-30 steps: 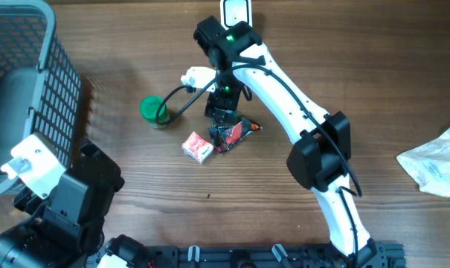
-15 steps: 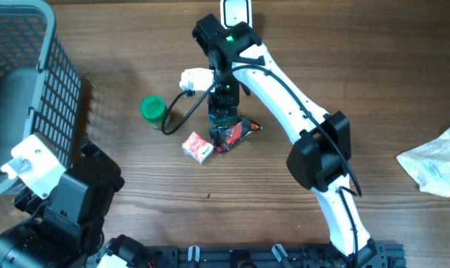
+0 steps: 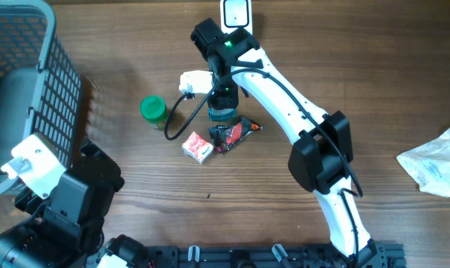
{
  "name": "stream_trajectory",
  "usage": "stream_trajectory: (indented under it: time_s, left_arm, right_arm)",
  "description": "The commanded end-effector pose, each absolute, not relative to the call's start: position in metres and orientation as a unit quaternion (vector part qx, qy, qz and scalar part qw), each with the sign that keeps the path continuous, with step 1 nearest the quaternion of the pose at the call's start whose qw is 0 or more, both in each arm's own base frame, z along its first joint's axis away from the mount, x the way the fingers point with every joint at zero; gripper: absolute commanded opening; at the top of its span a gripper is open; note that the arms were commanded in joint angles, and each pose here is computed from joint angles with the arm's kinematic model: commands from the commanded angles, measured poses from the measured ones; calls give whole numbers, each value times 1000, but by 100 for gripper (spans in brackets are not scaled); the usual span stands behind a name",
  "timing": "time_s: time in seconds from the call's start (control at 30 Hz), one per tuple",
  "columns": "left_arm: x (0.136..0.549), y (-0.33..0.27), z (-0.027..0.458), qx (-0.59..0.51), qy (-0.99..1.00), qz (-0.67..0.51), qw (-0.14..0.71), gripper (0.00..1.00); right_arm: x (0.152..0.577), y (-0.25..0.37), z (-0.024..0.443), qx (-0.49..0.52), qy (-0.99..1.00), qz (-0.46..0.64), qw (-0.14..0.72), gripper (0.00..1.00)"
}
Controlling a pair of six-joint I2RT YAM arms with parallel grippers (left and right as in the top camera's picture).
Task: Scan the item barcode
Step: 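Raise the bottle with the right gripper and swing it toward the scanner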
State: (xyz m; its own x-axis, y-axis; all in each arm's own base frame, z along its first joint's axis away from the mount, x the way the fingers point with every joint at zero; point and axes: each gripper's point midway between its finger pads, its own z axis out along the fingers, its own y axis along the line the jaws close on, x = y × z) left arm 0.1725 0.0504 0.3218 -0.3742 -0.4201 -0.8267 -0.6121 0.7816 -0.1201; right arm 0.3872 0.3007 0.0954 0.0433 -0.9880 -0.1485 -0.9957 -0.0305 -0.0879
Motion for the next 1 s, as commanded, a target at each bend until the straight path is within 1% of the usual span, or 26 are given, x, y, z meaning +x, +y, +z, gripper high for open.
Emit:
stream_trajectory:
  time_s: [0.0, 0.17, 0.3, 0.4, 0.47, 0.63, 0.73, 0.8, 0.9, 0.97]
  left_arm:
    - [172, 51, 323, -328, 817, 97, 464, 100]
    - [172, 51, 323, -327, 818, 97, 464, 100]
    - [173, 50, 322, -327, 820, 94, 461, 100]
    - [173, 48, 321, -325, 823, 88, 458, 100]
    - [173, 47, 320, -325, 824, 86, 456, 100]
    - [173, 47, 320, -325, 824, 86, 456, 100]
    - [173, 47, 320, -325, 824, 86, 456, 100]
    - [173, 47, 320, -325, 824, 86, 456, 100]
    - [173, 47, 320, -325, 824, 86, 456, 100]
    - [173, 47, 320, -325, 824, 86, 456, 100]
  right_arm:
    - [394, 290, 79, -690, 721, -5, 67, 43]
    - [405, 298, 102, -642, 758, -4, 115, 30]
    - [409, 302, 122, -589, 795, 5, 145, 25]
    - [407, 303, 135, -566, 809, 17, 158, 25]
    - [407, 303, 152, -527, 831, 26, 177, 25]
    - [401, 311, 184, -457, 860, 108, 198, 26]
    - [405, 301, 209, -368, 892, 167, 203, 26]
    - [401, 300, 227, -337, 891, 228, 199, 26]
    - [387, 300, 273, -319, 853, 365, 192, 30]
    - [386, 289, 297, -286, 844, 411, 192, 31]
